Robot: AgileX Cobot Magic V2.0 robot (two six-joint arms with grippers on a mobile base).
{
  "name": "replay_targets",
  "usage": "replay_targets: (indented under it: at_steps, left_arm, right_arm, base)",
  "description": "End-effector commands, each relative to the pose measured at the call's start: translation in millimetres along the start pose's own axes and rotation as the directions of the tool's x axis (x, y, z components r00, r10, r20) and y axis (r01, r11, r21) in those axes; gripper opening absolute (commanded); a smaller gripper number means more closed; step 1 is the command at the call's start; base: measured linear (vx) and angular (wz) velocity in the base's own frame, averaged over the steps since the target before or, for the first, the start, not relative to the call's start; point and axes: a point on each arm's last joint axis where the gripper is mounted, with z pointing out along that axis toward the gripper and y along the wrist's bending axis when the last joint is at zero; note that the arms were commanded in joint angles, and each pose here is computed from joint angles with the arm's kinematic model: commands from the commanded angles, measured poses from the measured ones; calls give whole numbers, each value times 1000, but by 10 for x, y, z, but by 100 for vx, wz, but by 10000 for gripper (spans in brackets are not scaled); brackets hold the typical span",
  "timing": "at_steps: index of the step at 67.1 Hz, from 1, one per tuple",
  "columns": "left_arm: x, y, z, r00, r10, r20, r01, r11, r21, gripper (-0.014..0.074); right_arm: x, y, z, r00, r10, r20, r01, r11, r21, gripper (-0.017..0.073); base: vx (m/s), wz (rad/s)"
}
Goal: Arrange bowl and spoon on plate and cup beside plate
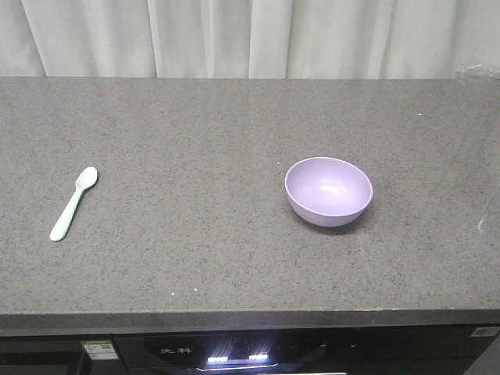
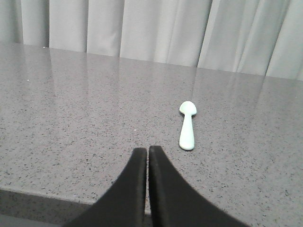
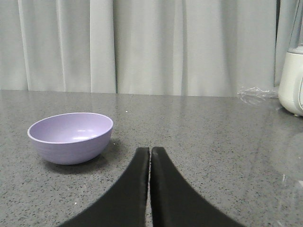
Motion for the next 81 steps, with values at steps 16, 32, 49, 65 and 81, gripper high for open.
replay_targets:
  at_steps: [16,32,49,65,81]
  left_arm:
    - [28,-10,24,999,-11,32,11,1000,16,-6]
    - [28,-10,24,999,-11,32,11,1000,16,-6]
    - [28,-10,24,999,-11,32,11,1000,16,-6]
    - [28,-10,24,999,-11,32,11,1000,16,-6]
    - [28,-10,24,999,-11,32,11,1000,16,-6]
  right_arm:
    - [-49,-1,-8,997,-11,76,10,1000,4,-1]
    - [-49,-1,-8,997,-11,76,10,1000,4,-1]
    - [-49,-1,-8,997,-11,76,10,1000,4,-1]
    - [-49,-1,-8,997,-11,76,10,1000,4,-1]
    - [-49,-1,-8,997,-11,76,10,1000,4,-1]
  base:
    - [2,0]
    - [2,0]
    - [2,0]
    - [1,0]
    - [1,0]
